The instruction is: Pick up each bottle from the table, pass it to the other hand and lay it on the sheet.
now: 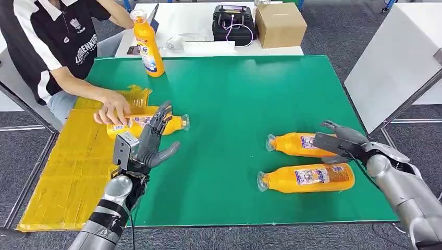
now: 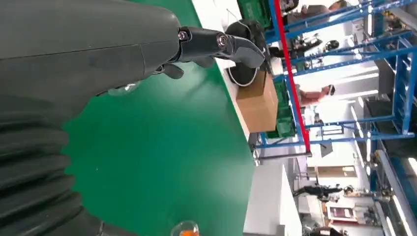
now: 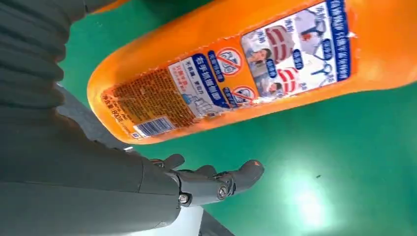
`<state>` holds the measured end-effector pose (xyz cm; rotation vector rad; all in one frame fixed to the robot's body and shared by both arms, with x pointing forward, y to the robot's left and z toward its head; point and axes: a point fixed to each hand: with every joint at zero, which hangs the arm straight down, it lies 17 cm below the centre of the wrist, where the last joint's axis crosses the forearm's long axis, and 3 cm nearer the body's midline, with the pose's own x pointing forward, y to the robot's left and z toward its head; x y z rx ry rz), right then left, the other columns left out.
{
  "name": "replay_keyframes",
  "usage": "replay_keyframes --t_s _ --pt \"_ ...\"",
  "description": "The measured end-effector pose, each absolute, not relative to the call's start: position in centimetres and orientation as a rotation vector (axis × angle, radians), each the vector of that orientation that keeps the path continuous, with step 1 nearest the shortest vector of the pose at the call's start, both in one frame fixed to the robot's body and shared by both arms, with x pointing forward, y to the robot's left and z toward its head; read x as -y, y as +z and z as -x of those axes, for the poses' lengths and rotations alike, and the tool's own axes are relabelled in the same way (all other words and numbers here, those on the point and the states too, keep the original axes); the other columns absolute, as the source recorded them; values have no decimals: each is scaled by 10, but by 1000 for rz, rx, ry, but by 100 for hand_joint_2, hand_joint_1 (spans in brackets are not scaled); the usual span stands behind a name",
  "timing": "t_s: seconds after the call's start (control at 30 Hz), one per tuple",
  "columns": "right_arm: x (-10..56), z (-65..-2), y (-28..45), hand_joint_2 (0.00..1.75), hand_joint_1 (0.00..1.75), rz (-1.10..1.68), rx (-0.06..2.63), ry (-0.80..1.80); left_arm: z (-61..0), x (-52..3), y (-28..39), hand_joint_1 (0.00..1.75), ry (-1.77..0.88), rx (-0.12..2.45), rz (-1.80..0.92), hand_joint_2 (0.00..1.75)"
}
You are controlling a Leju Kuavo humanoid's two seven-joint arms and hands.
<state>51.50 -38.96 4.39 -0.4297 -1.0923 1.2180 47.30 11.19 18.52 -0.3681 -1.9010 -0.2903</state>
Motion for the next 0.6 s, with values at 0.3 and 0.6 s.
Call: replay_keyframes --t_s 0.3,0.6 --pt "393 -512 39 175 0 436 1070 1234 -474 -112 181 0 -289 1890 368 175" --pt "435 -522 25 175 0 721 910 1260 -475 -109 175 0 -270 1867 380 175"
